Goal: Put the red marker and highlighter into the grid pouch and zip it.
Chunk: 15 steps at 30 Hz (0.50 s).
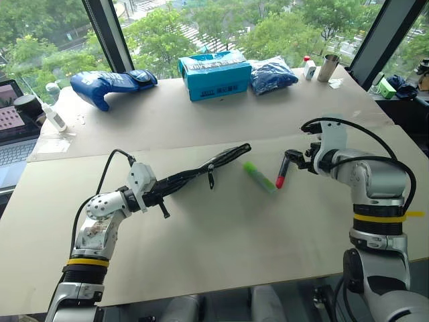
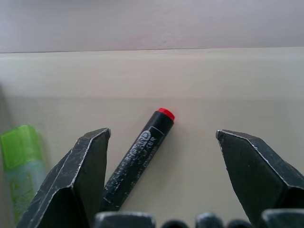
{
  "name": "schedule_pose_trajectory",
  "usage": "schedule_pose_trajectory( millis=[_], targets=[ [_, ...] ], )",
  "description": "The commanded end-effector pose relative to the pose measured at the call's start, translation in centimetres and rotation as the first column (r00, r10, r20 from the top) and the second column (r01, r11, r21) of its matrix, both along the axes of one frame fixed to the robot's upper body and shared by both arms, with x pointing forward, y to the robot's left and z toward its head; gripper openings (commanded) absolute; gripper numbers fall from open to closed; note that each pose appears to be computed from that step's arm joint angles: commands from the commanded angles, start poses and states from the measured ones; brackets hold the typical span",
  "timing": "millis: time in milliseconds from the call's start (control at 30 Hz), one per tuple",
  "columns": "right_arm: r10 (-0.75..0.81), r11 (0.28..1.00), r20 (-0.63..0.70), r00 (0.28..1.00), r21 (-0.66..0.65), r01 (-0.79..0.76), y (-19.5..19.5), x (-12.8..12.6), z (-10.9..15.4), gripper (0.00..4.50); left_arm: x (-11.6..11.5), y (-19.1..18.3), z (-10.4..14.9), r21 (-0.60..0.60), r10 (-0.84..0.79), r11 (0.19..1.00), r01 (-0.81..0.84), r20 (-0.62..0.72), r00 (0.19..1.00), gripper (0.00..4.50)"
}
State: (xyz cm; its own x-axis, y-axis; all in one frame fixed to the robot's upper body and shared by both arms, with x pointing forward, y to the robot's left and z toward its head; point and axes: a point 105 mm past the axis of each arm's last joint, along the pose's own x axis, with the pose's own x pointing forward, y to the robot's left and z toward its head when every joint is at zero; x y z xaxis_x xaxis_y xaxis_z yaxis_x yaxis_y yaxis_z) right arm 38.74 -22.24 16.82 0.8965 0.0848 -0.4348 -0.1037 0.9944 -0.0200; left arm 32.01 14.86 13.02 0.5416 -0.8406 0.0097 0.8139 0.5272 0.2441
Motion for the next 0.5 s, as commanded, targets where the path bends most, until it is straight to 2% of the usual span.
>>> schedule_pose_trajectory(
  millis=[33,167,500],
  targets=[
    [-0.058,0.998,0.013,0.998,0.038,0.057,-0.2,-0.2,0.3,3.96,-0.1,0.2,1.2,-0.006,-0.009,1.0,0.009,0.032,0.999,0.0],
    [-0.033,0.998,-0.021,0.999,0.059,0.034,1.0,-0.4,-0.9,3.96,-0.2,0.4,1.2,-0.01,-0.002,1.0,0.002,0.031,1.0,0.0],
    [0.026,0.998,-0.008,1.0,0.059,-0.026,3.4,-0.1,-0.8,3.96,-0.3,0.5,1.2,-0.017,0.008,1.0,-0.007,0.029,1.0,0.0]
  ],
)
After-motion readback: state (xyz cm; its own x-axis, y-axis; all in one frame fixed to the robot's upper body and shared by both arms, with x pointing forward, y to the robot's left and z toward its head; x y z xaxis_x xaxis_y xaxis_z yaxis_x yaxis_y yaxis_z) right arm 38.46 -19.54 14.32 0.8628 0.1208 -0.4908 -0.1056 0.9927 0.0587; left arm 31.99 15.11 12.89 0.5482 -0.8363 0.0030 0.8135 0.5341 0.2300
